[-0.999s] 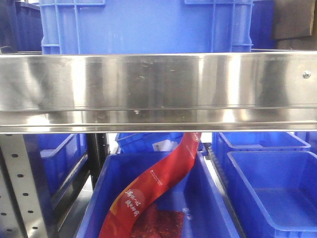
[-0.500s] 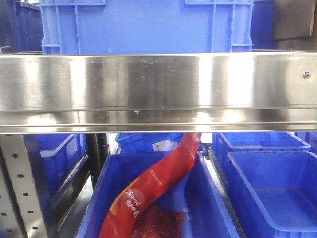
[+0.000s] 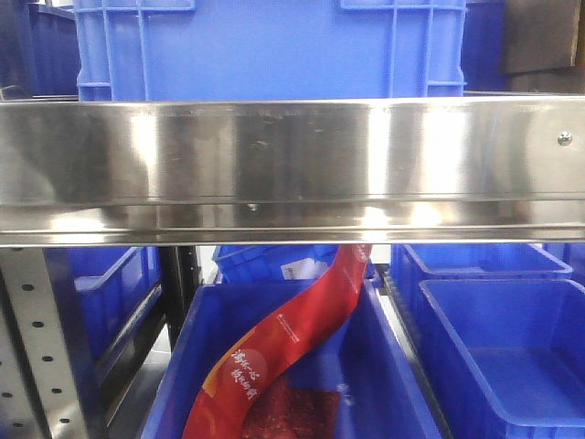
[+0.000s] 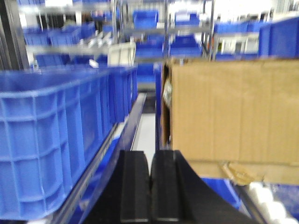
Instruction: Grab PVC pipe and place in blue bin
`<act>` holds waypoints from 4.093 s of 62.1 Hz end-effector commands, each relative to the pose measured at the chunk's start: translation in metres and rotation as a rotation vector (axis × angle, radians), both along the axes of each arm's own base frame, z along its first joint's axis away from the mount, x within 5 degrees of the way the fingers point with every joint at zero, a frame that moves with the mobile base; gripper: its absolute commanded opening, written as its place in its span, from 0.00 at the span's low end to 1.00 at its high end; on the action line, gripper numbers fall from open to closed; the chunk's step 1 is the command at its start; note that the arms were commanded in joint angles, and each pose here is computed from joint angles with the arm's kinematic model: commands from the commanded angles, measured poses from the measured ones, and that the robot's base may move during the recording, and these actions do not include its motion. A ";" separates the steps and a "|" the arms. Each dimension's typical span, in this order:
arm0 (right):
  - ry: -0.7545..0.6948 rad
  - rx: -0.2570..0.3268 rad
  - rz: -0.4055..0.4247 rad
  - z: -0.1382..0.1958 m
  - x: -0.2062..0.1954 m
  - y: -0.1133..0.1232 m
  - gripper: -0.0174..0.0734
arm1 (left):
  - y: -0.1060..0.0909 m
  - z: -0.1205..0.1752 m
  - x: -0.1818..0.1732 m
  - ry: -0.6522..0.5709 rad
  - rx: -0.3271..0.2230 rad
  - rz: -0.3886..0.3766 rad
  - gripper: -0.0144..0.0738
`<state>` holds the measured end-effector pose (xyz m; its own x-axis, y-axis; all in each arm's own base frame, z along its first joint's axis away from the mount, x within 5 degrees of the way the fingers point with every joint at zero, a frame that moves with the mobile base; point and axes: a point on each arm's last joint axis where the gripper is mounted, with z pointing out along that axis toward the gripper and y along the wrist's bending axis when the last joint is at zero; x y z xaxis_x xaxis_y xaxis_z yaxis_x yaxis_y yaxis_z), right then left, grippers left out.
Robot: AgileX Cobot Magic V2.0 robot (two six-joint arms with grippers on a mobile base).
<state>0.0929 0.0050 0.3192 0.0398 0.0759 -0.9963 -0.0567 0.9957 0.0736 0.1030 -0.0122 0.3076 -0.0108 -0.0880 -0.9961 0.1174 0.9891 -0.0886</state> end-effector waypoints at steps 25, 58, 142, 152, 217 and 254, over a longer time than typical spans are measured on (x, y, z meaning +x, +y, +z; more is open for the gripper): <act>-0.119 0.002 -0.011 0.008 -0.028 -0.003 0.01 | 0.004 0.008 -0.030 -0.185 0.083 0.013 0.04; -0.113 0.002 -0.012 0.008 -0.028 -0.003 0.01 | 0.004 0.005 -0.029 -0.146 0.083 0.013 0.04; -0.051 -0.060 -0.001 -0.080 -0.040 -0.002 0.01 | 0.004 0.006 -0.029 -0.157 0.082 0.013 0.04; -0.034 -0.053 -0.002 -0.107 -0.037 -0.002 0.01 | 0.004 0.006 -0.030 -0.167 0.080 0.013 0.04; -0.029 -0.016 0.001 -0.107 -0.037 -0.002 0.01 | 0.004 0.006 -0.030 -0.167 0.080 0.013 0.04; -0.029 -0.016 0.001 -0.107 -0.037 -0.002 0.01 | 0.015 -0.095 -0.047 -0.079 0.057 0.173 0.04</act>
